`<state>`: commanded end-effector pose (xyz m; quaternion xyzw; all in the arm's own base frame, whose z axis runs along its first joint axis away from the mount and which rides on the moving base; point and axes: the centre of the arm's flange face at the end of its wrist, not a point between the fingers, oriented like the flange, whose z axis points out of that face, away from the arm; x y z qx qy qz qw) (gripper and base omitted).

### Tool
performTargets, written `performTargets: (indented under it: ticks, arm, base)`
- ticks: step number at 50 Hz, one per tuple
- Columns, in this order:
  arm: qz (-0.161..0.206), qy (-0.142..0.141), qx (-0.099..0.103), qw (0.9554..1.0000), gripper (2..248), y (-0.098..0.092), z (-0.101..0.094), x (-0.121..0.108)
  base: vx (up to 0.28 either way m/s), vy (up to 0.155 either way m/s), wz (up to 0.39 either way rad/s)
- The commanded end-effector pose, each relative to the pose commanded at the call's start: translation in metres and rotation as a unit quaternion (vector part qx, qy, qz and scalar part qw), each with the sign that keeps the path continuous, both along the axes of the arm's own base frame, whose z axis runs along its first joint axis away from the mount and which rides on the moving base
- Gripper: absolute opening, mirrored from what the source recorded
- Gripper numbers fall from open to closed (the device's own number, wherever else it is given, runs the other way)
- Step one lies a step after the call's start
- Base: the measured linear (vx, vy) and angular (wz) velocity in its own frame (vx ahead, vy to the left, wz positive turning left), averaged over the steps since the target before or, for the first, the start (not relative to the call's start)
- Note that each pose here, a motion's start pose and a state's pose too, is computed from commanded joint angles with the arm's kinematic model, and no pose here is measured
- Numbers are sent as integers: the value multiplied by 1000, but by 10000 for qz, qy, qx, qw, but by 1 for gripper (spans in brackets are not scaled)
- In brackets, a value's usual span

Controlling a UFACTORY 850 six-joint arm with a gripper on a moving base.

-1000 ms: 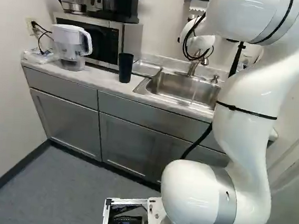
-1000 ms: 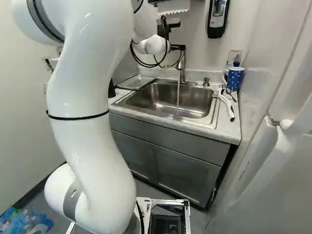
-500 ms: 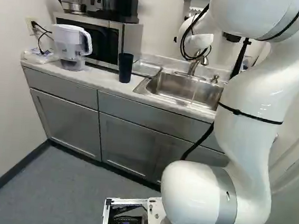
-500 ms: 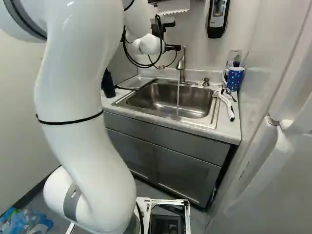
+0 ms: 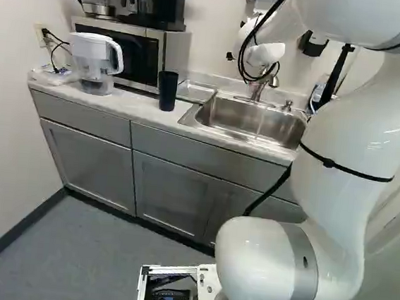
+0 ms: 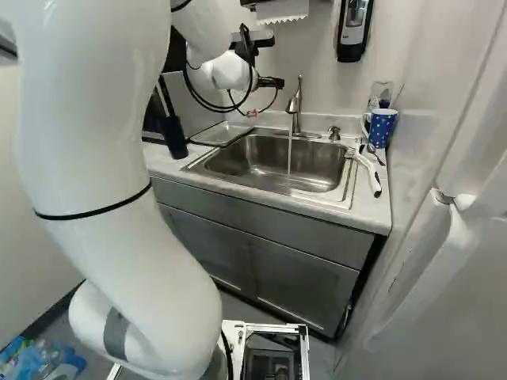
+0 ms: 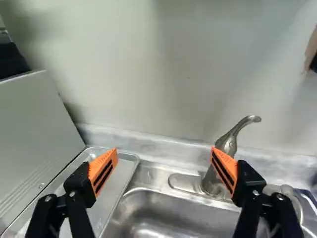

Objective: Rinse the cup and place it in the tray

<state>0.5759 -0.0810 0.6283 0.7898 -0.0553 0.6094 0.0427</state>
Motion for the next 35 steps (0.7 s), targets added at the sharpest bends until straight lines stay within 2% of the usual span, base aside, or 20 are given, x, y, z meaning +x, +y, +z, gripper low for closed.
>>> performTargets:
  ticks: [17, 35]
  arm:
    - [90, 638, 84, 9979, 247, 14, -10, -32]
    - [121, 1307, 168, 9912, 247, 22, -21, -66]
  base:
    - [0, 0, 0]
    - [0, 0, 0]
